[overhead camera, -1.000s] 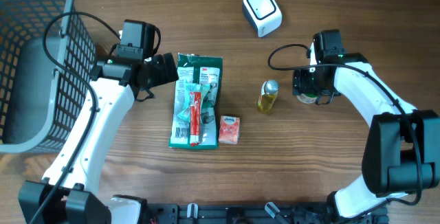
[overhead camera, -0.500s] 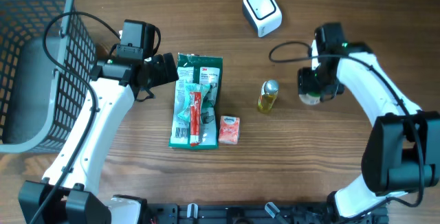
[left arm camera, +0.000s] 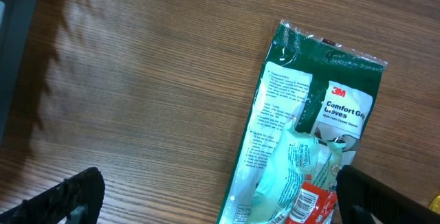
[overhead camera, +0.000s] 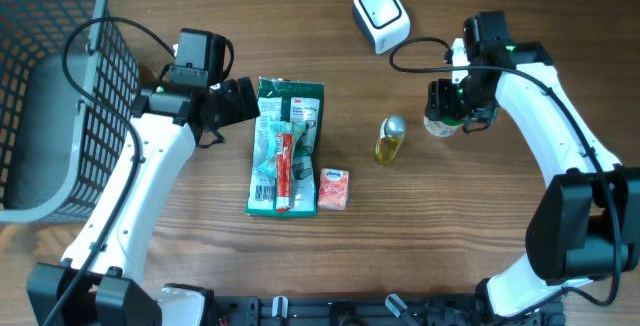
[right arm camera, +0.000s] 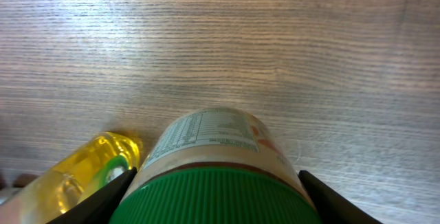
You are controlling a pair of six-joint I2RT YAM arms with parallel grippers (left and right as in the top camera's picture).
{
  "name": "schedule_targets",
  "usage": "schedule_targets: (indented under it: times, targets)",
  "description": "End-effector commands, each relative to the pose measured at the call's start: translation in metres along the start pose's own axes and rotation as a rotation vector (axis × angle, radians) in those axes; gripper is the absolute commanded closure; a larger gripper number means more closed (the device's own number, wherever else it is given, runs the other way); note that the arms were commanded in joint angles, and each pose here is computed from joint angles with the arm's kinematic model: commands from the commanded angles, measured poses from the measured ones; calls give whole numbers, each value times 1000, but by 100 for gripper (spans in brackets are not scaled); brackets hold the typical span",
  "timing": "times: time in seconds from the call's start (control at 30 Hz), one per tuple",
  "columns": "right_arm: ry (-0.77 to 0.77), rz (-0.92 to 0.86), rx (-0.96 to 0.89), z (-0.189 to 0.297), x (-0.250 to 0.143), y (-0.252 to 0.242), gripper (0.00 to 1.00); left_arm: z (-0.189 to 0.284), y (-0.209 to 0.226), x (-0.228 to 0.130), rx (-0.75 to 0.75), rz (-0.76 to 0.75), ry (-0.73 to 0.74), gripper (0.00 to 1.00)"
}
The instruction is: Scan the item barcode
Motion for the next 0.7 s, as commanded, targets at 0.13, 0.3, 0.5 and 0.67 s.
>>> schedule_targets:
  times: [0.13, 0.3, 0.5, 0.67]
  targets:
    - [4, -25, 38, 2, 2, 8, 39, 6, 2, 6, 6, -5, -24, 0]
    - [5, -25, 37, 2, 2, 8, 39, 6, 2, 6, 6, -5, -24, 0]
    - [5, -27, 37, 2, 2, 8, 40, 6, 2, 6, 6, -5, -24, 0]
    - [5, -25, 36, 2, 2, 8, 49, 6, 2, 6, 6, -5, -24, 0]
Point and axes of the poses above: each gripper's point midway between its finger pads, its own z axis back along the fingers, its own y axis along the line the jaws close on, x = y × z, the point moved 1 cm from there along z, back along the fingers, and after that the axes turned 11 degrees about -z, right-handed, at the moved point
